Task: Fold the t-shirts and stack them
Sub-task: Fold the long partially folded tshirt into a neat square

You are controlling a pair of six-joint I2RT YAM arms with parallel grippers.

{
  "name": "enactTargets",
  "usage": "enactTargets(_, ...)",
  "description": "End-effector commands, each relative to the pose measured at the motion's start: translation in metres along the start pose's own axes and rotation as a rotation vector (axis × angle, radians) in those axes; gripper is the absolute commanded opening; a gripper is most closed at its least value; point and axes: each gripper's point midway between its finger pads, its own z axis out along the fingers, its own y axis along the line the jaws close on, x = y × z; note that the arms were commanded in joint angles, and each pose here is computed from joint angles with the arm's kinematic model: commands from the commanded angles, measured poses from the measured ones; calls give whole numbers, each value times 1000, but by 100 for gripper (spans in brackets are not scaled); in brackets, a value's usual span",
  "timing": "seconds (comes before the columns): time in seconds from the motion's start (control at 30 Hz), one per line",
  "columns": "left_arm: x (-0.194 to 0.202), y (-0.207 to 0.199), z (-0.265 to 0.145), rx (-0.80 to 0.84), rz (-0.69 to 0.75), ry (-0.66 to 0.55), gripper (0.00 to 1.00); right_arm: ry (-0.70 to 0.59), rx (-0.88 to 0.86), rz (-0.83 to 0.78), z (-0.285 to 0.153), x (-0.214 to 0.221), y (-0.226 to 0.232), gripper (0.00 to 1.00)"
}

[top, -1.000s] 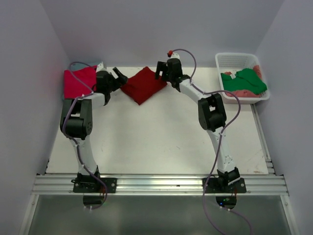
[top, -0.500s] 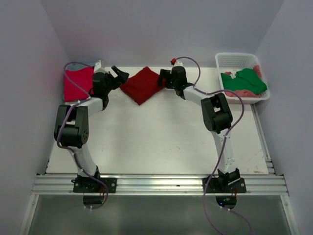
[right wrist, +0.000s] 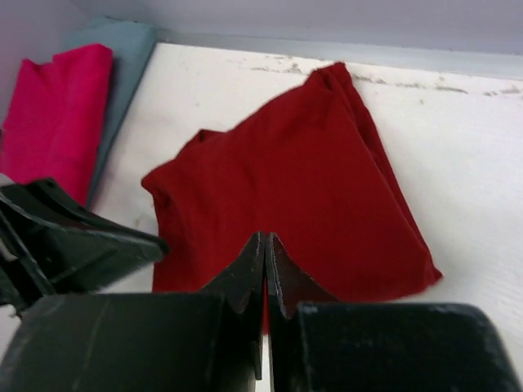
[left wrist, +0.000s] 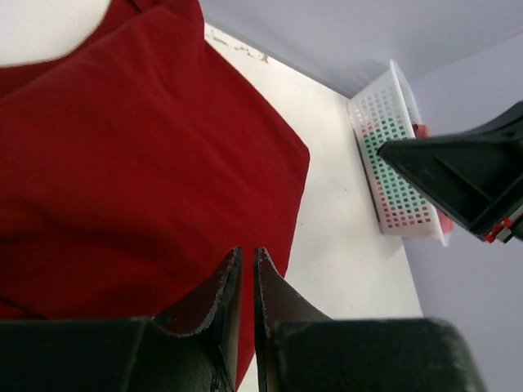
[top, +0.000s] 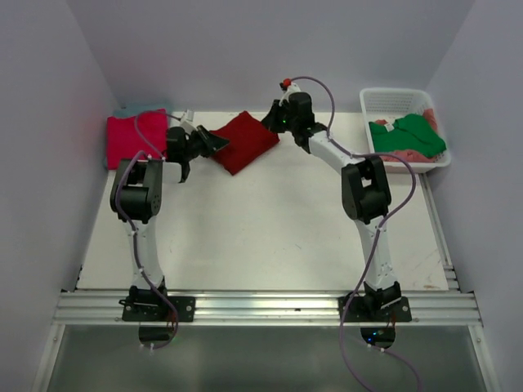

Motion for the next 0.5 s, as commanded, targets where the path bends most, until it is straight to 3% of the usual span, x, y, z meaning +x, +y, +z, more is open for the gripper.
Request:
enactTargets(0.0,-8,-25,11,137,-14,6,13,104,-72,83,17,14,11,0)
enactTargets(0.03,-2,-16,15,123,-31,17,13,163,-46,112,30,42,-1,0)
enactTargets(0.17,6,0,21,93,-53,35,13,191,-1,166,44,69,-20,0)
enactTargets(0.3,18,17,23,47,-66,65,12,239,47,183,36,102,-37,0)
enactTargets(0.47,36,34,16,-31,-105,115,11,237,125,91,6,105,-34,0)
